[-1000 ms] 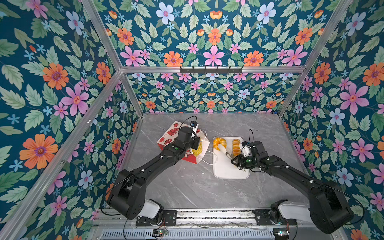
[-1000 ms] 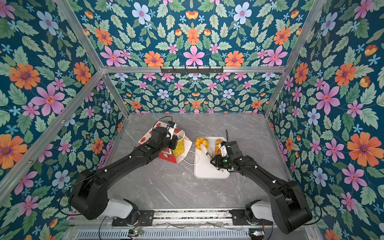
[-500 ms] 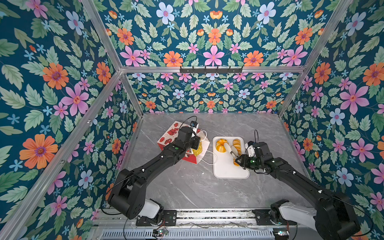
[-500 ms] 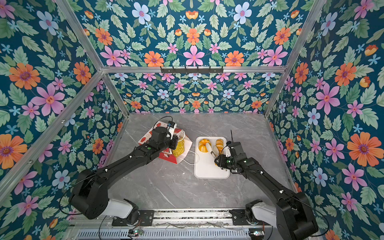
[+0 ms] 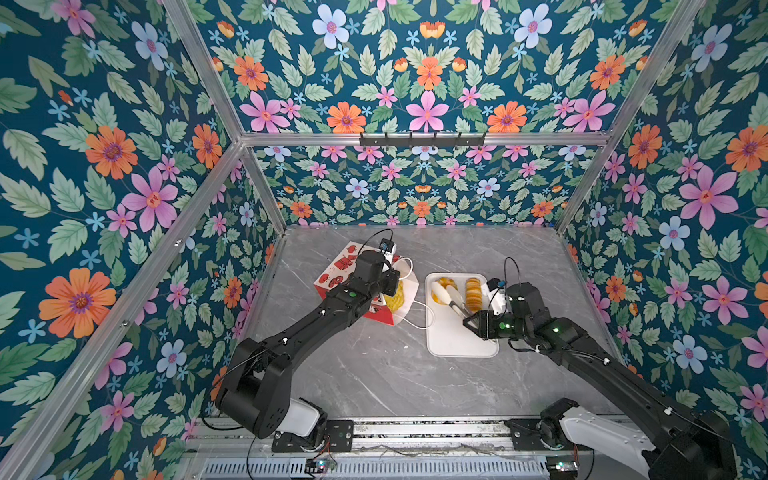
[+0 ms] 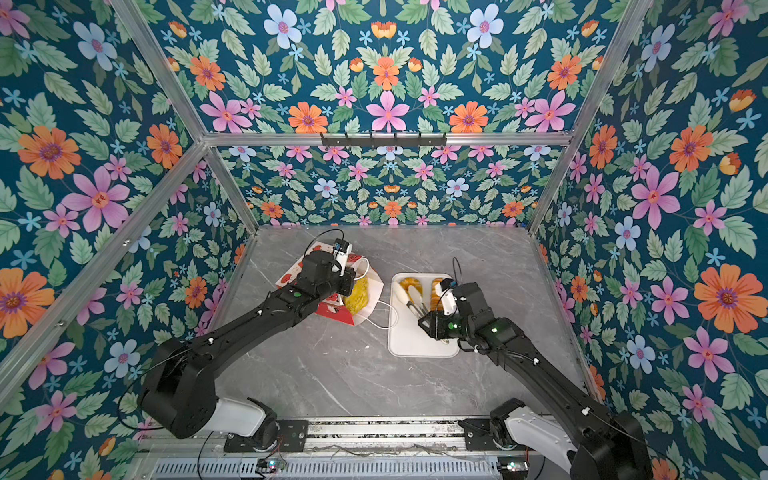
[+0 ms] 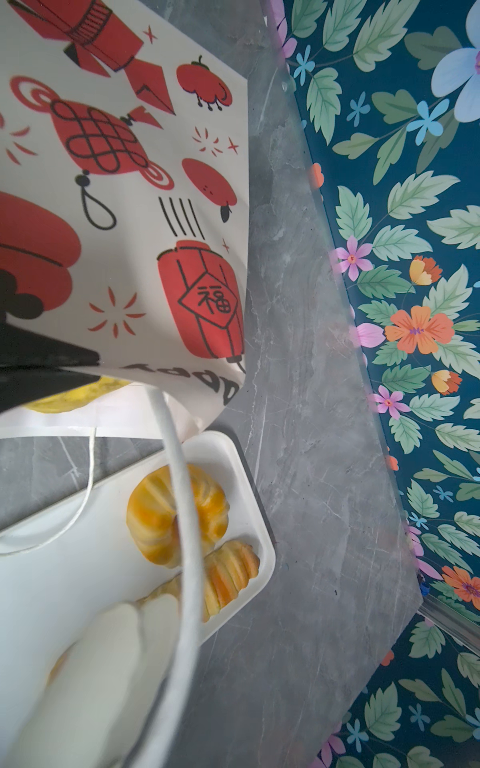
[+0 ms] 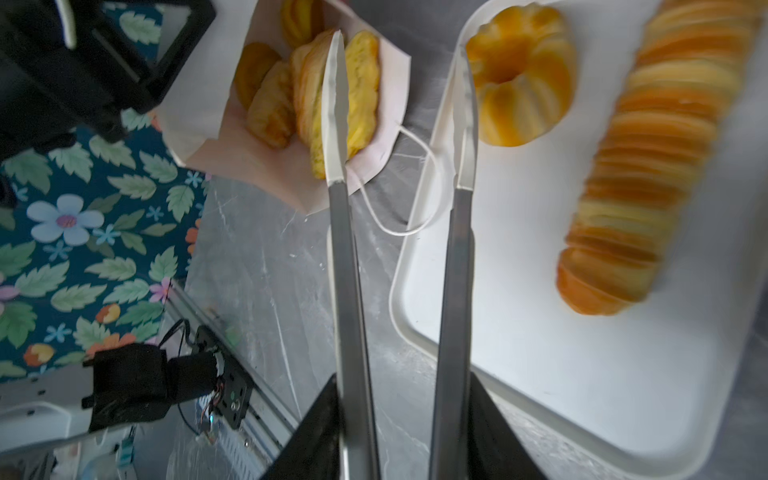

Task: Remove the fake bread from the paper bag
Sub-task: 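Move the open tongs back into the bag toward the remaining yellow breads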

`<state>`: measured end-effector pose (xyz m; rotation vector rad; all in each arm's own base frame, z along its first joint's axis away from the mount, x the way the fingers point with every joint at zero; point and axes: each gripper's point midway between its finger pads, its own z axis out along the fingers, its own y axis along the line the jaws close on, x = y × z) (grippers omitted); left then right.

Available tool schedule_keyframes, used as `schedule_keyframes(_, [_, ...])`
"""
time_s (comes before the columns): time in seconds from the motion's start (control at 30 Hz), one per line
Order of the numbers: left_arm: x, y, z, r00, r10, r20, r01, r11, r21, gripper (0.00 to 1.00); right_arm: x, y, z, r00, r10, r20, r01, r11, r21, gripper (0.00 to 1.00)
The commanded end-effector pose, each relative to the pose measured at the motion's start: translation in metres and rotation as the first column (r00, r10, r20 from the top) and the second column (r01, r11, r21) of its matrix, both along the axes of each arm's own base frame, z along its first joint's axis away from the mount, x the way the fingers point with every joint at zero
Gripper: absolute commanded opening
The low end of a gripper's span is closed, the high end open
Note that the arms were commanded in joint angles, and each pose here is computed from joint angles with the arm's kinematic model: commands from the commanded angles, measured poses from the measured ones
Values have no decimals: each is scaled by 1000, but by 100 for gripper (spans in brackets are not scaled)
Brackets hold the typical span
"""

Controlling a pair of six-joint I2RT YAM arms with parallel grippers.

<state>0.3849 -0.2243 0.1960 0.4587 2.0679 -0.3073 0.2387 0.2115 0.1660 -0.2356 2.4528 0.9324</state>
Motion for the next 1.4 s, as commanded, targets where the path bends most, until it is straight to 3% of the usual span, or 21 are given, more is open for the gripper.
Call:
schedule_keyframes(0.0, [1, -1, 5, 1000, -3, 13, 3, 1000, -1, 0, 1, 29, 6, 995, 97, 29, -97, 995, 30, 43])
schedule_keyframes(0.47, [-1, 0, 8, 1000, -5, 20, 6, 1000, -12, 0, 38, 76, -27, 985, 168, -34, -166, 984, 61, 45])
schedule_keyframes(1.2, [0, -3, 6, 1000, -12, 13, 13, 1000, -15, 0, 55, 104, -52, 971, 217, -96, -211, 975, 74, 44])
schedule_keyframes(1.37, [0, -4, 6, 1000, -14, 15, 14, 1000, -18, 0, 57, 109, -67, 965, 226, -135, -217, 973, 74, 37])
